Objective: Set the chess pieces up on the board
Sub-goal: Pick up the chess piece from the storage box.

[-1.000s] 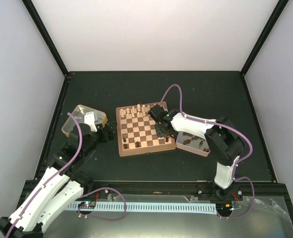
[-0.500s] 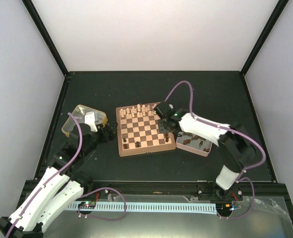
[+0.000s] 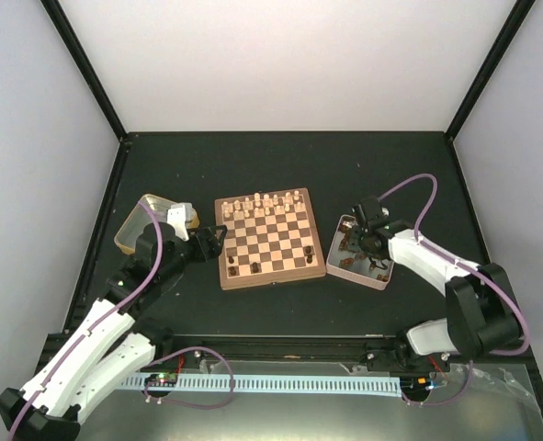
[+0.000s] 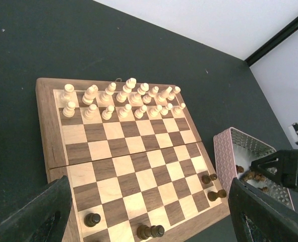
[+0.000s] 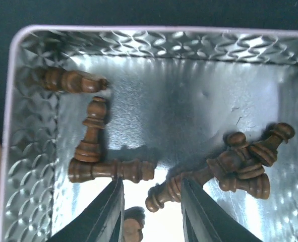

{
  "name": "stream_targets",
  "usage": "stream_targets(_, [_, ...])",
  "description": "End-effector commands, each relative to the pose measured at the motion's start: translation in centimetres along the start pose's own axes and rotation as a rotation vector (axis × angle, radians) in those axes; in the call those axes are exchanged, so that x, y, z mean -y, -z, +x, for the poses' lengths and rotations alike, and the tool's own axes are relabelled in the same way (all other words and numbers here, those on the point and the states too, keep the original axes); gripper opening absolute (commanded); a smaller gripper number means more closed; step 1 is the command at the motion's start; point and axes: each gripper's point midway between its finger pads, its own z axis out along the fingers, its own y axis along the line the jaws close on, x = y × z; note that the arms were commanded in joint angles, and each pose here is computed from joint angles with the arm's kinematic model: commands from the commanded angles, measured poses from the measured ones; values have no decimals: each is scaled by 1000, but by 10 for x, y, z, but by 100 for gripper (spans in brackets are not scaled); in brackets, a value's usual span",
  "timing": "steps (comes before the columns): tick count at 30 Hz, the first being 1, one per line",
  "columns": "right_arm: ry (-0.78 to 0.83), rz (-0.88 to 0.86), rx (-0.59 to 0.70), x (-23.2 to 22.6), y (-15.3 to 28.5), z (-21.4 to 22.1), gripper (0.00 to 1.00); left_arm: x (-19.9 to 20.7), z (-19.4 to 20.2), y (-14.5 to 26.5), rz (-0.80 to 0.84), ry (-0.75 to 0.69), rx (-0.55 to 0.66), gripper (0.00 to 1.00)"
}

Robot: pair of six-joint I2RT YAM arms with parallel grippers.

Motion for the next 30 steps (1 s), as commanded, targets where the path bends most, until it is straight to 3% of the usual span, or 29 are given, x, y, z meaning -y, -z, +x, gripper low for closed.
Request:
stream_targets(1, [-46, -80, -15, -16, -13, -4, 32, 13, -14, 3, 50, -10, 34, 86])
stream_targets(10, [-19, -19, -87, -12, -38, 7, 31, 11, -14, 4, 42, -11, 34, 86])
stream_targets(20, [23, 143, -15, 7, -42, -16, 31, 9, -12, 3, 33, -12, 32, 86])
stream_targets(24, [-28, 138, 38, 6, -32, -28, 31, 9, -12, 4, 32, -12, 33, 86])
stream_targets(30, [-234, 14, 52, -12, -26, -31, 37, 8, -11, 2, 32, -11, 30, 86])
